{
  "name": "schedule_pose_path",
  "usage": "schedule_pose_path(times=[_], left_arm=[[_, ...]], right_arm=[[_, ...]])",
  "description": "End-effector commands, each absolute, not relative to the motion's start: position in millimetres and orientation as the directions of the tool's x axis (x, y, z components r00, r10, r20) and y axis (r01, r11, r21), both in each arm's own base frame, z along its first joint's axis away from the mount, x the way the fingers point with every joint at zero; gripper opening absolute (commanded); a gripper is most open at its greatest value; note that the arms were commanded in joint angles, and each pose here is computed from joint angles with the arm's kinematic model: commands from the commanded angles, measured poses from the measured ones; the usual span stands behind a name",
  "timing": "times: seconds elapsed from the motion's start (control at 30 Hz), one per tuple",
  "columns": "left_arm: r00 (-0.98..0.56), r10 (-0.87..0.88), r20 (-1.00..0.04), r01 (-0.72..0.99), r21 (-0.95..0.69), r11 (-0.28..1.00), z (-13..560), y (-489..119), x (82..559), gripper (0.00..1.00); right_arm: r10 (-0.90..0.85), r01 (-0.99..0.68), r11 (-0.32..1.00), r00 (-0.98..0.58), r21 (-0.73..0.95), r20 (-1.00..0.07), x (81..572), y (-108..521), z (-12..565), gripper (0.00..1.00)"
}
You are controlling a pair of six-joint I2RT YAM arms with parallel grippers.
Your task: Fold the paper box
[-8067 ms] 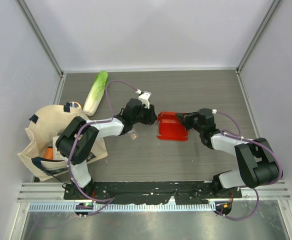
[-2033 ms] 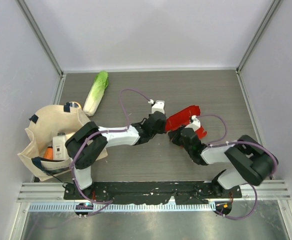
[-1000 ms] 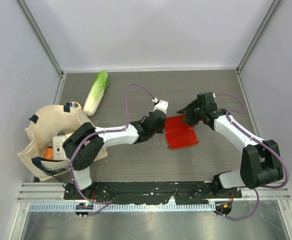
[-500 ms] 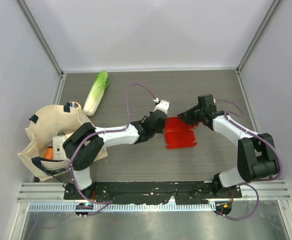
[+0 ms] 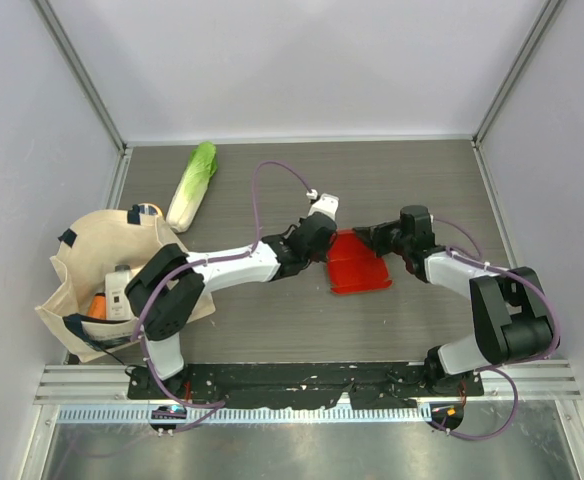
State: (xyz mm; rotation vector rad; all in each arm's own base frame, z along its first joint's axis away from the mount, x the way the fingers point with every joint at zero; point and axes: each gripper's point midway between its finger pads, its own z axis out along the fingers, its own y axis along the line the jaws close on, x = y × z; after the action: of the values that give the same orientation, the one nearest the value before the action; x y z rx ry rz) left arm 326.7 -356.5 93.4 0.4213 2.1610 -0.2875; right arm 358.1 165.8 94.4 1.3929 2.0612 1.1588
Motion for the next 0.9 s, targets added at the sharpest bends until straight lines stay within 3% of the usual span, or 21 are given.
schedule_pose_path(times=[0.0, 0.23, 0.57, 0.87], left_arm=[[-0.539, 0.065, -0.840, 0.355, -0.156, 0.922, 130, -361, 348, 0.00], [-0.597, -0.002, -0.802, 0.337, -0.253, 0.907, 123, -362, 355, 0.00], [-0.611, -0.063, -0.789, 0.404, -0.379, 0.833, 117, -384, 345, 0.00], [-0.609, -0.056, -0.791, 0.512, -0.445, 0.735, 102, -403, 322, 0.00]], right_arm=[[0.895, 0.516, 0.020, -0.391, 0.856, 0.214, 363, 170, 110, 0.01], [0.910, 0.386, -0.094, -0.341, 0.918, 0.237, 367, 161, 128, 0.01], [0.950, 0.248, -0.075, -0.278, 0.966, 0.145, 353, 151, 120, 0.01], [0.958, 0.173, -0.097, -0.250, 0.980, 0.139, 336, 151, 105, 0.01]])
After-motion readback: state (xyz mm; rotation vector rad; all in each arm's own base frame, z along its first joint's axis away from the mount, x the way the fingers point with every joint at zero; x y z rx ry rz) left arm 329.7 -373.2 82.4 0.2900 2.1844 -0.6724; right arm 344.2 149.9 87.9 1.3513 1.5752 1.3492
